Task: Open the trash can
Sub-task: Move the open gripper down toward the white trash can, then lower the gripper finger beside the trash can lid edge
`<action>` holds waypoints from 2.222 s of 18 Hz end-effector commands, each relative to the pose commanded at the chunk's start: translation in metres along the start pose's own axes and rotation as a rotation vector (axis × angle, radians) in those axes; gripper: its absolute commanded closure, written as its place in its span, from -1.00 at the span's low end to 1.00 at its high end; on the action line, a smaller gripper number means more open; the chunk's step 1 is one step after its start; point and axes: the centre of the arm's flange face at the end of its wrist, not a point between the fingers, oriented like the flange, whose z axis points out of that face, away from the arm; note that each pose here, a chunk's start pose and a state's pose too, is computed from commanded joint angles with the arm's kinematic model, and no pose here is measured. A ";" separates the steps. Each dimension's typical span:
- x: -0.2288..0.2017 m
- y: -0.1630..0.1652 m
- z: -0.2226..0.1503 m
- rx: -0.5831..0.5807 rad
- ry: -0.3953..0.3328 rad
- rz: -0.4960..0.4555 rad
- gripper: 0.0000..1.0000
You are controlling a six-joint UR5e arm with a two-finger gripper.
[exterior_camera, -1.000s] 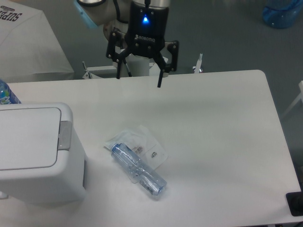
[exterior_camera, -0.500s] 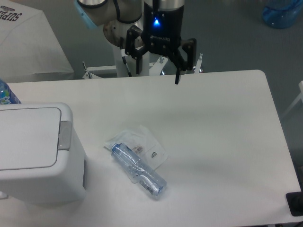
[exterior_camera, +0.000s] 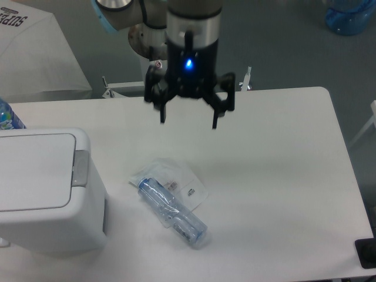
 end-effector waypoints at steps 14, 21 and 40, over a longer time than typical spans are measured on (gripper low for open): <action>0.056 -0.021 0.030 0.132 0.157 -0.129 -1.00; 0.059 -0.023 0.026 0.165 0.196 -0.151 -1.00; 0.073 0.003 0.054 0.151 0.202 -0.146 -1.00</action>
